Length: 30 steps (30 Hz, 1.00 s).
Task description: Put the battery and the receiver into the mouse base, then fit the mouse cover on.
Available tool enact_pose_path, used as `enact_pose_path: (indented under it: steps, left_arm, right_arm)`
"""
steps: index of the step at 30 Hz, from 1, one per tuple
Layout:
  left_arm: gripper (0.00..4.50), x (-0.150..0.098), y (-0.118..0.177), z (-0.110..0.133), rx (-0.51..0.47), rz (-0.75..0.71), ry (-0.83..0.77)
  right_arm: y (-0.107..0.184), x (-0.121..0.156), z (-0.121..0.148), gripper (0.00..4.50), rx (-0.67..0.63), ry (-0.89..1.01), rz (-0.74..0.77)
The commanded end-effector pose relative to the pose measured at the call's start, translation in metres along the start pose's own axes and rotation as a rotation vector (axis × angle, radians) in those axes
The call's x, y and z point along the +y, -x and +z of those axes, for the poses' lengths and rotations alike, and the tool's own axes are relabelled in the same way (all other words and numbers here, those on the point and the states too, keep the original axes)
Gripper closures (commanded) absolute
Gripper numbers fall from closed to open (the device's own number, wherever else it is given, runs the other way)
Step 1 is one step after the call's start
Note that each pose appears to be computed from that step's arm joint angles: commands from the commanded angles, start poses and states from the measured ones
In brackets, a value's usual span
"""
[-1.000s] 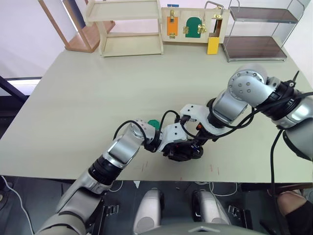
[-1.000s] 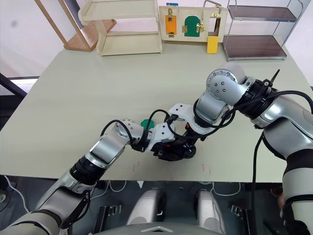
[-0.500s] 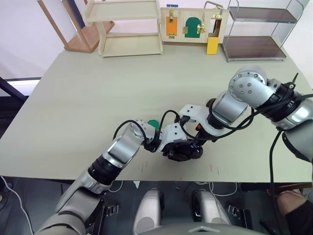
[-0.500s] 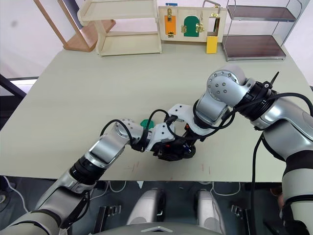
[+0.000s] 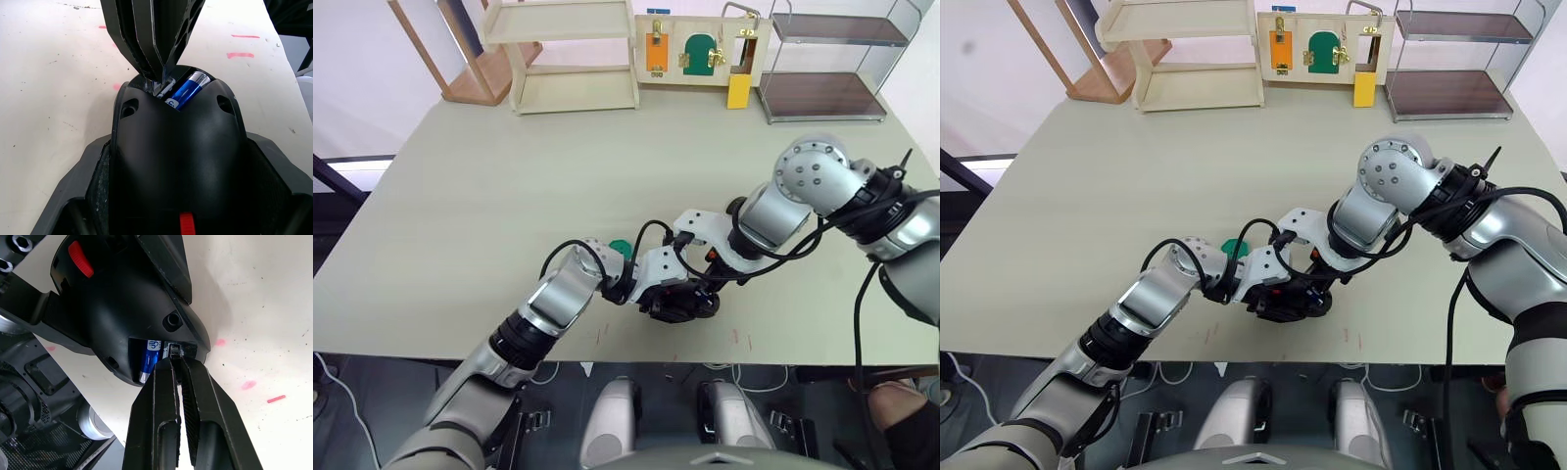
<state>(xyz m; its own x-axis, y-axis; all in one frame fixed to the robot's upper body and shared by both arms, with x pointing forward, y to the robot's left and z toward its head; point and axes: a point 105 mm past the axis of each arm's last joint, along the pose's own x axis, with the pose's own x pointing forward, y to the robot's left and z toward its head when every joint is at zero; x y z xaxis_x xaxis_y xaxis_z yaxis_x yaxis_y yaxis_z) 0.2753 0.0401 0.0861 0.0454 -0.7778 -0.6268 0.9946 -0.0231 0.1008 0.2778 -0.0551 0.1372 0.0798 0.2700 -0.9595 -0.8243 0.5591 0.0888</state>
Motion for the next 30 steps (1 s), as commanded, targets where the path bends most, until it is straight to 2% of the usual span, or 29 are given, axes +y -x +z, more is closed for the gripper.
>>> enact_pose_path:
  steps: [1, 11, 12, 13, 15, 17, 30]
  left_arm:
    - [1.57, -0.0126, -0.0121, -0.0176, 0.053, -0.062, 0.065]
    - [1.57, -0.0133, -0.0125, -0.0191, 0.051, -0.068, 0.07]
    - [1.57, -0.0133, -0.0125, -0.0191, 0.051, -0.068, 0.07]
    - [1.57, -0.0133, -0.0126, -0.0191, 0.051, -0.068, 0.071]
    - [1.57, -0.0132, -0.0126, -0.0191, 0.051, -0.068, 0.071]
    - [1.57, -0.0131, -0.0127, -0.019, 0.05, -0.068, 0.073]
    - [1.57, -0.0142, -0.0124, -0.0182, 0.046, -0.072, 0.081]
  right_arm:
    - [-0.0032, 0.0027, -0.0035, 4.5, 0.009, 0.007, 0.01]
    - [0.0, 0.003, 0.0016, 4.5, -0.017, 0.014, 0.003]
    - [0.0, 0.0031, 0.0016, 3.96, -0.017, 0.015, 0.004]
    - [0.0001, 0.0034, 0.0017, 3.8, -0.017, 0.016, 0.005]
    - [0.0003, 0.0035, 0.002, 3.04, -0.02, 0.017, 0.005]
    - [0.0005, 0.003, 0.0026, 2.09, -0.024, 0.017, 0.002]
    - [0.005, 0.0018, 0.001, 2.09, -0.035, 0.026, 0.001]
